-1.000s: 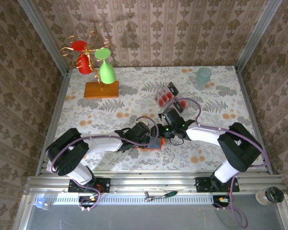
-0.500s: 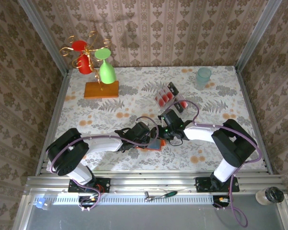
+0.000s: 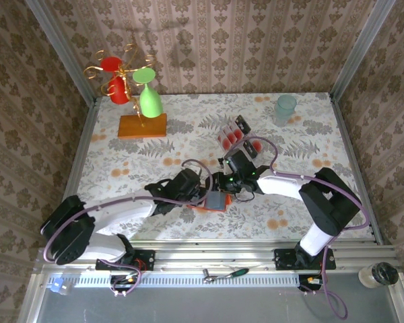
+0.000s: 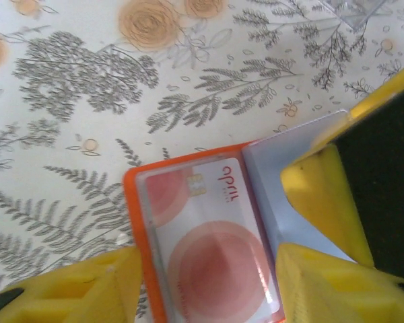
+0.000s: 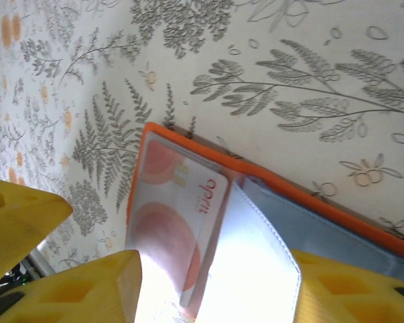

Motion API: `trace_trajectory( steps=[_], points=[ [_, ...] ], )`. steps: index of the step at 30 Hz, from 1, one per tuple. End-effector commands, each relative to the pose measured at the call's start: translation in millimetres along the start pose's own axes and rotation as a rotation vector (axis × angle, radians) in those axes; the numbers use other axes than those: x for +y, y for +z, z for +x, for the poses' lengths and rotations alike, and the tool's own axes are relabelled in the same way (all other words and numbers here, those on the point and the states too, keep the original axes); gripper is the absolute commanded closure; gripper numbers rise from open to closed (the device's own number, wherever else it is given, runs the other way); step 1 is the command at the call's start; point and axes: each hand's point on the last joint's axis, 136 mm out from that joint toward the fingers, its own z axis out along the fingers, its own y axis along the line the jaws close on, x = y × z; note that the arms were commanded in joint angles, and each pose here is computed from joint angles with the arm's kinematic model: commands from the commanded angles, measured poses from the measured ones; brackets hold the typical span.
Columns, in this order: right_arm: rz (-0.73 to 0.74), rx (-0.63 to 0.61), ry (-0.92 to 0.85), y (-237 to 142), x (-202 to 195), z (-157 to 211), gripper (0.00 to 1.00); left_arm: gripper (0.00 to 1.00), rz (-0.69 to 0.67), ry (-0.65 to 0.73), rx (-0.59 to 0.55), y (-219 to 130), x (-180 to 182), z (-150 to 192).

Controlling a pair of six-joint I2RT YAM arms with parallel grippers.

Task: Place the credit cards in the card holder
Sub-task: Flip over the card slot in the card holder.

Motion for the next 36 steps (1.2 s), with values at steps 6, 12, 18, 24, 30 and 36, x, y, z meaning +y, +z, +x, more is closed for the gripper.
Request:
trace_trajectory(
  steps=[6,12,18,24,30,36],
  points=[
    [-0.034,0.054,-0.020,9.5,35.5,12.0,0.40,0.43,-0.068,-0.106,-0.069,-24.9,45.5,1.2],
    [-0.027,0.077,-0.023,34.1,43.9,11.6,0.39,0.43,-0.084,-0.146,-0.091,-36.5,62.5,8.6],
    [-0.005,0.094,-0.013,54.4,35.2,12.3,0.39,0.42,-0.088,-0.161,-0.098,-41.5,68.9,12.6],
    [-0.014,0.101,-0.016,56.4,35.4,13.4,0.39,0.42,-0.087,-0.165,-0.095,-41.3,70.0,14.5],
    [-0.033,0.078,-0.029,43.2,43.2,1.8,0.39,0.42,-0.083,-0.169,-0.097,-40.5,68.9,13.5],
    [-0.046,0.026,-0.030,16.9,44.8,-16.6,0.39,0.41,-0.072,-0.164,-0.096,-38.2,64.7,8.4]
  ],
)
